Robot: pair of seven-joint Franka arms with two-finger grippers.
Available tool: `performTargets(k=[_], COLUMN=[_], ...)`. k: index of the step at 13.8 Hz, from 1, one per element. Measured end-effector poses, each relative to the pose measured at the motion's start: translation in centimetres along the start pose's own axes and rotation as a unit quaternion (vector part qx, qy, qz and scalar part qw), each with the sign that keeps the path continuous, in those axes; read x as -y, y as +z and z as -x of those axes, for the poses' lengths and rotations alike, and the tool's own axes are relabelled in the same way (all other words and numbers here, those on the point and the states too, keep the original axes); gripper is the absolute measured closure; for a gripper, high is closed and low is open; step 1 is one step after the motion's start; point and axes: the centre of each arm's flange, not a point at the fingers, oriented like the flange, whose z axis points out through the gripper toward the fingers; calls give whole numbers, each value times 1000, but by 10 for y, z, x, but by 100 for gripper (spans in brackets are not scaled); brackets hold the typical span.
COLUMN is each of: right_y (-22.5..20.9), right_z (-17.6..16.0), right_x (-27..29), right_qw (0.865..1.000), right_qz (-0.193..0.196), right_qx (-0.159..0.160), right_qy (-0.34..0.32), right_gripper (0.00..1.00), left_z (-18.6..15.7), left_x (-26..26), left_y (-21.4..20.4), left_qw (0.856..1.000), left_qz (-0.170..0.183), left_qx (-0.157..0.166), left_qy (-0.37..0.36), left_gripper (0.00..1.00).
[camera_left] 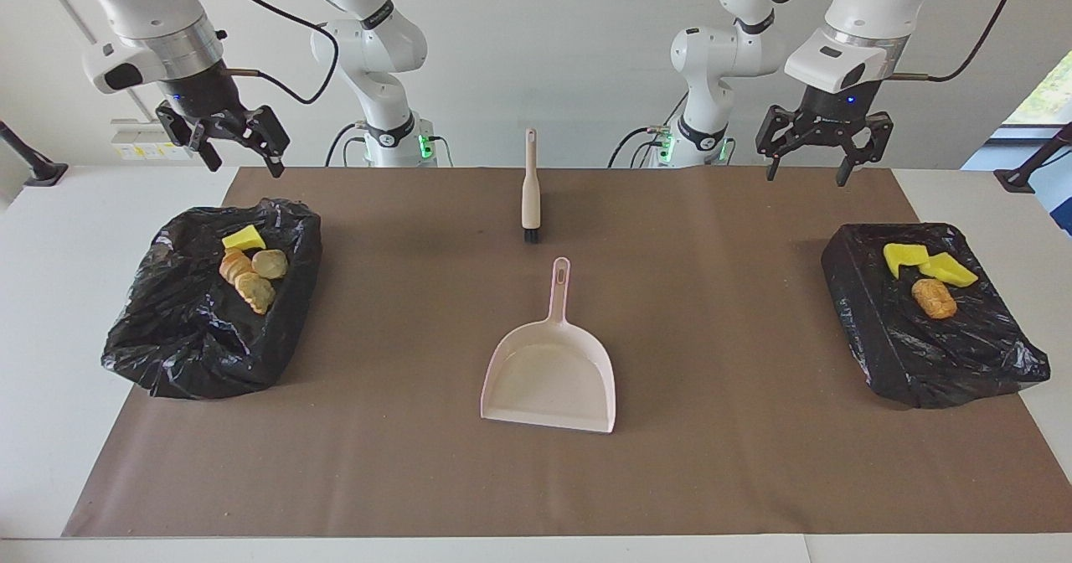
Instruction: Sweep and dump trash in bin
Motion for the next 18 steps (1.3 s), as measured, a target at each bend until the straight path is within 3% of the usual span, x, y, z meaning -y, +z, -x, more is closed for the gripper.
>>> performTargets(k=[5,11,18], right_y=[0,0,0], right_z=[0,0,0], right_x=[0,0,0], right_qw=[1000,1000,1000], right_qz=[0,0,0], right_qx=[0,0,0], right_qy=[0,0,0], right_gripper=[0,0,0], left_z=[-6,-10,-6], left_x=[16,23,64], left_y=[-15,-17,-9], left_qw=[999,999,998], left_qz=[40,42,41], left_qx=[13,14,30], left_qy=[-20,-23,-35], left_gripper=[0,0,0])
